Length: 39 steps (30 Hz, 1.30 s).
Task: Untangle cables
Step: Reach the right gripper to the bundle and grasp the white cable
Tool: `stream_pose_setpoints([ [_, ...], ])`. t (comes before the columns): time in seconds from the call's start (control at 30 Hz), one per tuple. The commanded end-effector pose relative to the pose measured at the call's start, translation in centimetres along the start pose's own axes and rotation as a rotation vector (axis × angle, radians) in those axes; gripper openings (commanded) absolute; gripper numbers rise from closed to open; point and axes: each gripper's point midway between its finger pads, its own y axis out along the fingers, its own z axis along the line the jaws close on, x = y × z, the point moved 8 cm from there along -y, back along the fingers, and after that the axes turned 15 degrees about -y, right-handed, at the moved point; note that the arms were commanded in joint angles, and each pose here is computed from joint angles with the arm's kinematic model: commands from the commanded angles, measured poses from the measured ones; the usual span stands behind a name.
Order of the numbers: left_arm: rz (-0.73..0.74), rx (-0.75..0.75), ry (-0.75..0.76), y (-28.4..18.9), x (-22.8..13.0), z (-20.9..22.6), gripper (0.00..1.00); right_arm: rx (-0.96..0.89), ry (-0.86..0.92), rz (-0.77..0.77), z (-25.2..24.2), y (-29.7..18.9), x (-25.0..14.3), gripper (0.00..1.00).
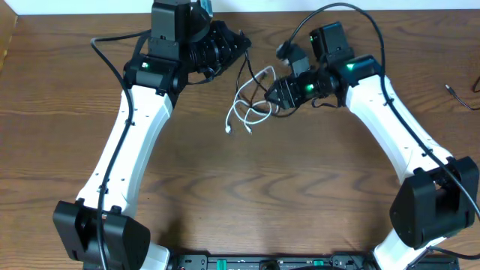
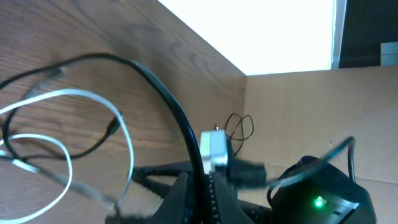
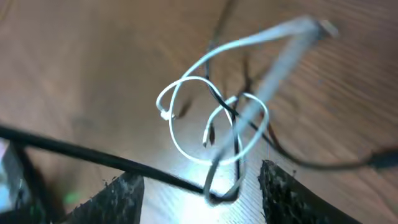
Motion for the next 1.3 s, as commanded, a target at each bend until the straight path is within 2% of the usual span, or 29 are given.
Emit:
stream_pose_setpoints([
  [0.0,0.020,-0.006,0.050,0.0,0.0,0.2,0.08,-0.158,0.273,0.004,-1.1,0.1,0.0,0.57],
  [0.07,0.030,-0.009,0.071,0.0,-0.1,0.2,0.07,-0.201,0.347,0.007,-1.5,0.6,-0.1,0.62],
  [0.2,0.044,-0.005,0.090,0.0,-0.3,0.3,0.07,-0.196,0.394,-0.039,-2.1,2.2,0.6,0.62],
  [0.47,0.074,0.047,0.141,0.0,-0.7,1.4,0.07,-0.186,0.349,-0.188,-2.5,2.1,3.2,0.60],
  [0.6,0.127,0.036,0.238,-0.1,-1.3,1.5,0.07,-0.202,0.352,-0.196,-3.0,1.9,3.2,0.59],
  [0.7,0.132,0.046,0.235,-0.1,-1.4,1.7,0.07,-0.196,0.343,-0.190,-3.0,2.3,3.1,0.60],
  [0.97,0.132,0.046,0.255,-0.1,-1.4,1.7,0.07,-0.034,0.363,-0.099,-1.0,5.5,2.0,0.56],
  [1.07,0.132,0.046,0.258,-0.1,-1.3,1.7,0.07,-0.033,0.393,-0.032,-0.8,6.9,0.9,0.45],
  [1.23,0.130,0.046,0.311,-0.1,-1.3,1.8,0.07,-0.134,0.436,0.046,-2.1,7.5,-0.9,0.01],
  [1.27,0.121,0.065,0.330,-0.1,-1.2,2.0,0.07,-0.181,0.437,0.047,-2.8,7.1,-1.1,0.01],
])
